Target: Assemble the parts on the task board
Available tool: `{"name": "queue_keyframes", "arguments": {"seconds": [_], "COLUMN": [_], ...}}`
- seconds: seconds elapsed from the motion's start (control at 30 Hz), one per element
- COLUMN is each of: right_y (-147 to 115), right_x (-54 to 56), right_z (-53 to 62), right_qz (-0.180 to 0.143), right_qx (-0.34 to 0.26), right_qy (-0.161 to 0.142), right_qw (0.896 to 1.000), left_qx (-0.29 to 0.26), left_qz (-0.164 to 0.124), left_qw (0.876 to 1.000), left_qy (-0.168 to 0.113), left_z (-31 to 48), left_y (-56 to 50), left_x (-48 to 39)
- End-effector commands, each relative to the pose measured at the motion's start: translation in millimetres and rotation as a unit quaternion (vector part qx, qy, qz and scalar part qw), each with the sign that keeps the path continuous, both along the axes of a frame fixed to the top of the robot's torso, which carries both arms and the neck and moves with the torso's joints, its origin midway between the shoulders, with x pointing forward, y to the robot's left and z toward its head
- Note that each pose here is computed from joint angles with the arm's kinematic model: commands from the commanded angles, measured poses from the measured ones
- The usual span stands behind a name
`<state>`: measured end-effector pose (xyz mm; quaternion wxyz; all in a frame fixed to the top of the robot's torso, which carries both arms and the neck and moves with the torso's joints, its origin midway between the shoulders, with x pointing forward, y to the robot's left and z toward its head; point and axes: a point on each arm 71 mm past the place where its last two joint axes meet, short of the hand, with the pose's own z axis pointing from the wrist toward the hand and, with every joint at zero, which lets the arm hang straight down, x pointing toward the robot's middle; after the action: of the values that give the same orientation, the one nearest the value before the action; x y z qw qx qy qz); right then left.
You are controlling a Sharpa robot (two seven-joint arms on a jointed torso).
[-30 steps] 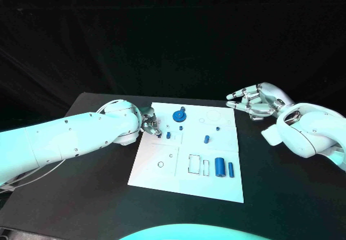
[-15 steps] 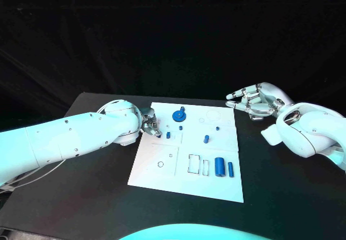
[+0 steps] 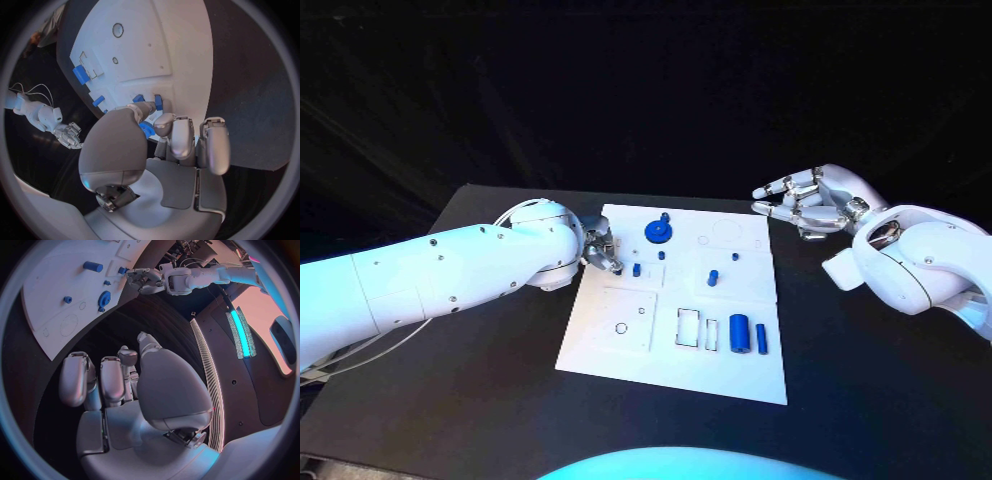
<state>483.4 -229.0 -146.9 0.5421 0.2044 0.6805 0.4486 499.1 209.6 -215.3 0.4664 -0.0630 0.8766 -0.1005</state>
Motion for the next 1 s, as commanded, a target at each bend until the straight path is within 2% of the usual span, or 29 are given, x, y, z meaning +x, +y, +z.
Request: {"name": "queue_keyframes", "arguments": {"seconds": [0.03, 1.0], "right_y": [1.5, 0.9], "right_x": [-0.5, -0.4], "right_z": [0.0, -0.3], "right_qz": [0.01, 0.009], "right_qx": [-0.002, 0.0], "right_qy": [-0.003, -0.004], "right_qw": [1.0, 1.0], "left_qx": [0.003, -0.001], "left_qz": [-0.003, 0.021], "left_qw": [1.0, 1.0], "left_qy": [0.017, 0.018], "left_z": [-4.1, -5.9], "left_y": [-2.1, 1.1], "left_x": [-2.1, 1.9]}}
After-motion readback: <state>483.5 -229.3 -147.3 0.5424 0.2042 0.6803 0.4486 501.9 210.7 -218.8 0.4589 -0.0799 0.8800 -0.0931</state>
